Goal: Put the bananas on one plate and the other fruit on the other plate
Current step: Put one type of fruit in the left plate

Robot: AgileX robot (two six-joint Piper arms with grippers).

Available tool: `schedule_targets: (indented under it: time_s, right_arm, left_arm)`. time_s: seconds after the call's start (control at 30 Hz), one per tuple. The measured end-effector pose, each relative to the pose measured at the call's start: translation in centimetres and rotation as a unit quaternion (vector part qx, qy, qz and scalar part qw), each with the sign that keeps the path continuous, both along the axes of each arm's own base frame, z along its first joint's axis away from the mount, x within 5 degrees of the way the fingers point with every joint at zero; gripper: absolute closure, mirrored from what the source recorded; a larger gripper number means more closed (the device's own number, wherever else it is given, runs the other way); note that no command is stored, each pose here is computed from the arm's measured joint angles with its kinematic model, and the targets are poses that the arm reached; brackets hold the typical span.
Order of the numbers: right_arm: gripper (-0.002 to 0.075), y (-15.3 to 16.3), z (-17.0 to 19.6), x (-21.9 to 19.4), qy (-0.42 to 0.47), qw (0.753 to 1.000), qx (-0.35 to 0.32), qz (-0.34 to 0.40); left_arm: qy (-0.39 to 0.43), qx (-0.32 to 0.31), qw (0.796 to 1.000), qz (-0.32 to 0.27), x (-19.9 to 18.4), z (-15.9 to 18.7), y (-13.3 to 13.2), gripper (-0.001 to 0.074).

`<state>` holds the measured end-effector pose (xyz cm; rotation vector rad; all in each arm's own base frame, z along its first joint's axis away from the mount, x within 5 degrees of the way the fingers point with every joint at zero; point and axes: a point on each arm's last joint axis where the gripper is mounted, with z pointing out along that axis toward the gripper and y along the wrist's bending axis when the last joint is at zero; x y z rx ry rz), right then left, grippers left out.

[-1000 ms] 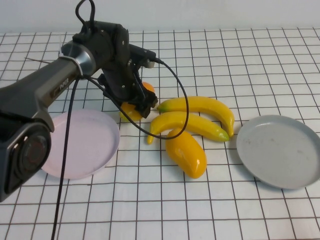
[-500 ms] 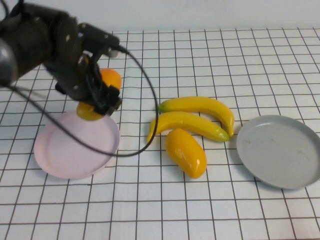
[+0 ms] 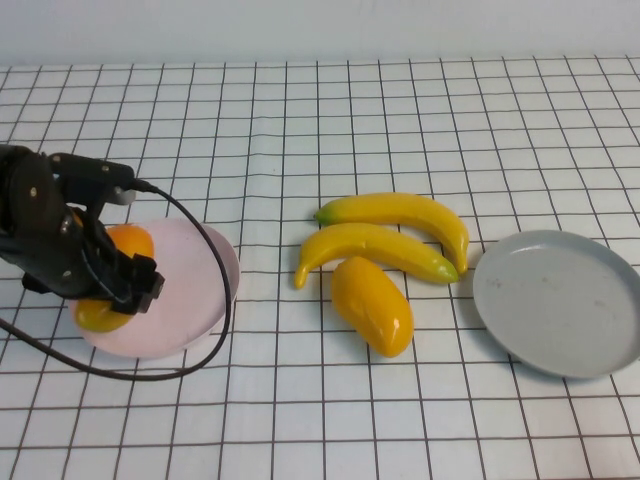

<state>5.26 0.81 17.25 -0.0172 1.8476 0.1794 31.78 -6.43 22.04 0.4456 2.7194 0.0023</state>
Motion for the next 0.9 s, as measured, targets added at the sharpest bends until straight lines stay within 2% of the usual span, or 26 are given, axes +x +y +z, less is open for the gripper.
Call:
schedule_targets:
  time_s: [0.47,0.57,0.7,0.9]
  right_arm:
    - [0.0742,0.0,0.0,0.0,0.0,1.0,0.0,0.0]
    - [0.0742,0.0,0.0,0.0,0.0,1.0,0.0,0.0]
    - [0.0742,0.0,0.0,0.0,0.0,1.0,0.0,0.0]
    - [0.0742,0.0,0.0,0.0,0.0,1.0,0.0,0.0]
  left_arm:
    - [-0.026,0.009,1.0,-0.006,0.42,0.13,0.12,0.0193]
    - [-0.03,0.003,1.0,-0.004,0.48,0.17,0.05,0.0167]
    - [-0.029,0.001,1.0,-0.003,0.47,0.17,0.02,0.0075]
    - [-0.022,-0.002,1.0,-0.002,0.41,0.26,-0.04,0.0066]
